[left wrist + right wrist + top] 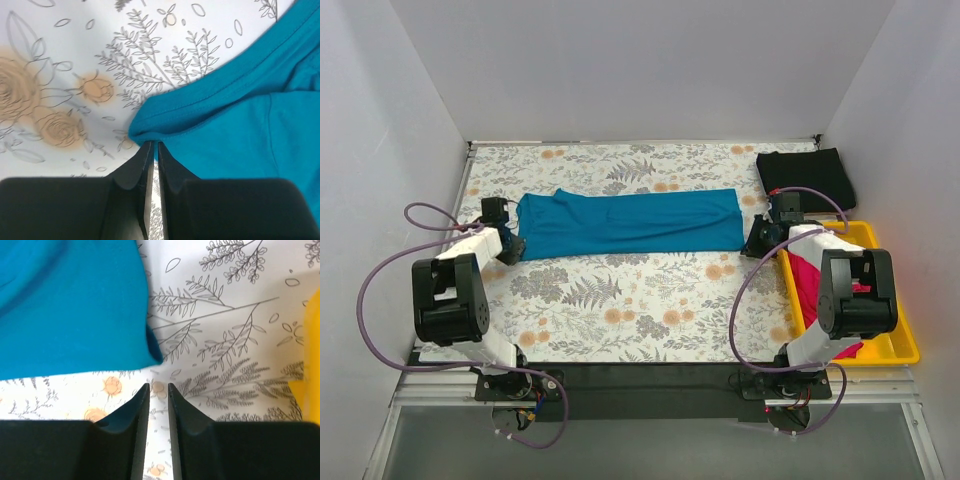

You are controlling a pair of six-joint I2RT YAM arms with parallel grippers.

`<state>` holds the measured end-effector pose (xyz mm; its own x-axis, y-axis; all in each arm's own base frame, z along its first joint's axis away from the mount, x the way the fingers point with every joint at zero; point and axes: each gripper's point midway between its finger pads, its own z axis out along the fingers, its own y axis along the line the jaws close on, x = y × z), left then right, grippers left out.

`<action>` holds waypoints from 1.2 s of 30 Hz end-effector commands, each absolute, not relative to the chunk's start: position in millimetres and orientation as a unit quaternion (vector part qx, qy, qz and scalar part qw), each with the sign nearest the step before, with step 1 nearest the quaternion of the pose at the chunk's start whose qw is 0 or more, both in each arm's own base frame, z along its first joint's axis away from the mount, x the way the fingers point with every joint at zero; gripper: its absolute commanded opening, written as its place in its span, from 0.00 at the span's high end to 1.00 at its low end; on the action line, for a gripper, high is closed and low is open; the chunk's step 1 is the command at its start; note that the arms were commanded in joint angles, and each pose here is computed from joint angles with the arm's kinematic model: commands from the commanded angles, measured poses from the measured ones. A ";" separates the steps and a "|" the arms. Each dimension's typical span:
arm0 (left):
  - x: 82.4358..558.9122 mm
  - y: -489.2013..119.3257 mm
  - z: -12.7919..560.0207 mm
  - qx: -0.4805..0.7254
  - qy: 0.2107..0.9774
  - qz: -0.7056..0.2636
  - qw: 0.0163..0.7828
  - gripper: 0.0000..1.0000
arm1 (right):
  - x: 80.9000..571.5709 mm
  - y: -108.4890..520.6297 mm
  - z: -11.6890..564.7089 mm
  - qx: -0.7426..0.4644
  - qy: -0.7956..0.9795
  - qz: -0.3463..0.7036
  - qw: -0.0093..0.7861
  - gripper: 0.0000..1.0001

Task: Fold and stack the t-shirts
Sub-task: Fold the tshirt

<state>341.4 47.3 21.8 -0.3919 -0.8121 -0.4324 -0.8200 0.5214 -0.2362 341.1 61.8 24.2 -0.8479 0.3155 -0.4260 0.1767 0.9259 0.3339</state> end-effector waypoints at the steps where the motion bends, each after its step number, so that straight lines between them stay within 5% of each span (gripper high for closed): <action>1: 335.9 55.0 47.8 -0.480 0.831 0.017 0.279 0.92 | 343.1 61.5 54.7 0.117 0.946 0.142 0.268 0.72; 9: 374.0 23.3 105.3 -0.431 0.835 -0.031 0.340 0.79 | 376.3 98.1 77.9 0.075 0.936 0.195 0.285 0.57; 17: 370.2 13.0 28.4 -0.421 0.868 -0.002 0.262 0.85 | 382.2 103.9 36.0 0.074 0.948 0.191 0.244 0.57; 29: 284.3 35.4 -5.8 -0.471 0.863 0.055 0.176 0.92 | 258.0 81.8 -19.9 0.059 0.984 0.139 0.099 0.43; 36: 268.7 48.9 34.9 -0.473 0.848 0.056 0.233 0.85 | 191.4 73.1 -4.6 0.040 0.986 0.133 0.087 0.41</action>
